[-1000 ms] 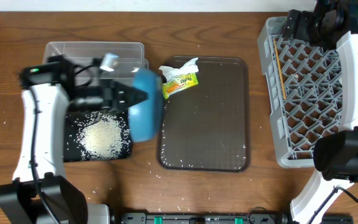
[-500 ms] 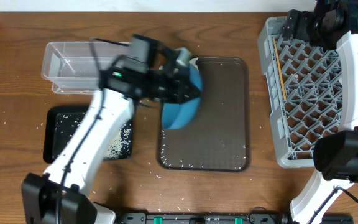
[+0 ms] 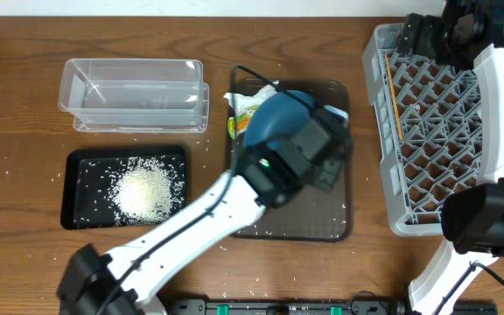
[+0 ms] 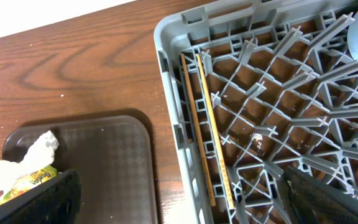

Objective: Sort waste into correct bins and load items into the dishwasher rack
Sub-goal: 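Carry the blue bowl back to the brown tray and release it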

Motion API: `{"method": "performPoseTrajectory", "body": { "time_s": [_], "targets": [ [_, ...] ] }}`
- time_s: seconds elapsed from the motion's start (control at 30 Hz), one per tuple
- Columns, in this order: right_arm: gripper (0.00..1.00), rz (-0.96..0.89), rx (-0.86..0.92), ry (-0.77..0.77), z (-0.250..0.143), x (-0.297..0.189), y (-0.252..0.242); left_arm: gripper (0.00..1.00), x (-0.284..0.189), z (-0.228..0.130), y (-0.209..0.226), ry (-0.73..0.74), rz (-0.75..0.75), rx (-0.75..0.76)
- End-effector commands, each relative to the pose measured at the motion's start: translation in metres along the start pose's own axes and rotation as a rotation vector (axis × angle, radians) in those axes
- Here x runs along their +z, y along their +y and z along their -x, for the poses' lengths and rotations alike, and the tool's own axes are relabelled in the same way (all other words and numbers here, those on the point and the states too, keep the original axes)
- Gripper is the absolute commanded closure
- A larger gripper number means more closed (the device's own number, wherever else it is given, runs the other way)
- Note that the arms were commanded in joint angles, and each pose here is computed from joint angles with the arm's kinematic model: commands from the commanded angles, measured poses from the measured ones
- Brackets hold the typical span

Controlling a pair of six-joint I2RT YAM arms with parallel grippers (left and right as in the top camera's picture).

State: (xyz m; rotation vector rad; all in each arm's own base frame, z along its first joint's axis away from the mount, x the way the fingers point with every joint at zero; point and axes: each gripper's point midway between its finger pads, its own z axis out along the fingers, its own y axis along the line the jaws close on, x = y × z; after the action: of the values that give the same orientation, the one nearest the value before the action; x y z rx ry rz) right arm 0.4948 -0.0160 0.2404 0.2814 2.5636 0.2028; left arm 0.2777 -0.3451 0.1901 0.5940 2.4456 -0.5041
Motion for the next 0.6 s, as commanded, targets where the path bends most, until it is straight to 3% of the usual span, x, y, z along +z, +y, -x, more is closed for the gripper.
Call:
{"method": "performPoseTrajectory", "body": {
  "time_s": [0.0, 0.23, 0.57],
  "targets": [
    [0.01, 0.012, 0.003, -0.028, 0.004, -0.014, 0.006, 0.94, 0.026, -0.006, 0.009, 0.005, 0.114, 0.038],
    [0.01, 0.012, 0.003, -0.028, 0.004, -0.014, 0.006, 0.94, 0.066, -0.041, -0.001, 0.14, 0.068, 0.053],
    [0.01, 0.012, 0.003, -0.028, 0.004, -0.014, 0.006, 0.94, 0.084, -0.051, -0.001, 0.168, 0.074, 0.061]
  ]
}}
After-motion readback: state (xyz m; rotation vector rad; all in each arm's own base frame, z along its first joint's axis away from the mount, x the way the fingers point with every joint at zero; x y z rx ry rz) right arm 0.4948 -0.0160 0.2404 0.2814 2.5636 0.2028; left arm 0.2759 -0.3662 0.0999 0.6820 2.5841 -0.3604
